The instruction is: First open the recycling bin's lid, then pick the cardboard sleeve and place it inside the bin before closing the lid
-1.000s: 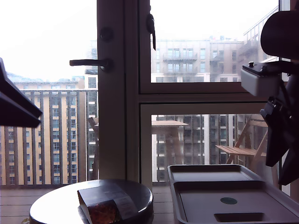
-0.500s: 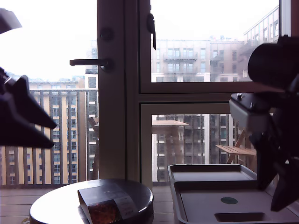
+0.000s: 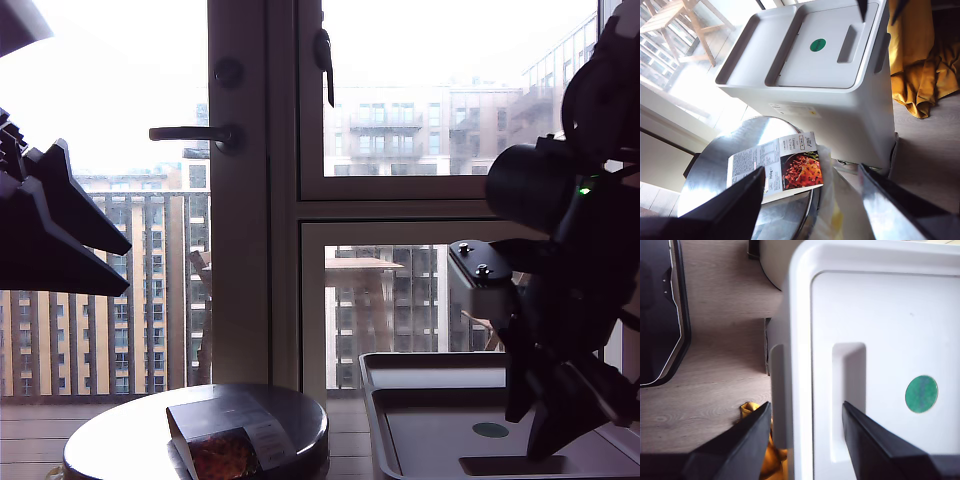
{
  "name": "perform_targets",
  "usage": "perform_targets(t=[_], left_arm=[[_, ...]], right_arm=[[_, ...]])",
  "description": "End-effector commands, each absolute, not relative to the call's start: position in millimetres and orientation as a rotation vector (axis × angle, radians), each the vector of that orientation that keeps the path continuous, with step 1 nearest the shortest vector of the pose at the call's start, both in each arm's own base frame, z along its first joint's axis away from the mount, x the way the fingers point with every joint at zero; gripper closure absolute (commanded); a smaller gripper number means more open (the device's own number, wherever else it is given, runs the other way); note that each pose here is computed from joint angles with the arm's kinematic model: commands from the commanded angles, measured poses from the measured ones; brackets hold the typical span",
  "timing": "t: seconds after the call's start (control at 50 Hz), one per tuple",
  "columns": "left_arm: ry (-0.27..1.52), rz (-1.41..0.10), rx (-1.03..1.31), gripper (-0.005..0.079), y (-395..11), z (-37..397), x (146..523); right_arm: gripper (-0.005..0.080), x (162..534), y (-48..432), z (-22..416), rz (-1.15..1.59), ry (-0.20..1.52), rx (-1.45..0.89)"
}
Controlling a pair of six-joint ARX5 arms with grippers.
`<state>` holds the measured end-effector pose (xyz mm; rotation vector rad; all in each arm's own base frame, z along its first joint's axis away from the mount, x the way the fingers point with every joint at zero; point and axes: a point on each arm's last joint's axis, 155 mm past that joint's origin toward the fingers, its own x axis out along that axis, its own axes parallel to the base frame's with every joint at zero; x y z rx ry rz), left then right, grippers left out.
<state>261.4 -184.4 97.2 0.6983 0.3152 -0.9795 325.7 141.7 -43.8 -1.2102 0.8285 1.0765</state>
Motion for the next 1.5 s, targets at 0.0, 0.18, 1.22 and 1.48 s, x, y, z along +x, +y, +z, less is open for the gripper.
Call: perform_targets(t=[0.0, 0.18, 1.22, 1.48], left_arm=[[0.317, -0.986, 0.705, 0.0206, -185, 93, 260], [0.317, -0.986, 0.705, 0.0206, -185, 93, 260], [0.292, -0.972, 0.711, 0.0206, -185, 98, 264], [0.294, -0.972, 0.71, 0.0206, -185, 98, 264]], right_arm=[[0.0348, 320, 139, -57, 1.103, 0.867, -1.201], [0.0348, 315, 143, -69, 1.139, 0.887, -1.179], [0.0765, 343, 146, -90, 1.099, 0.825, -1.189], [0.0765, 347, 145, -82, 1.102, 0.865, -1.198]])
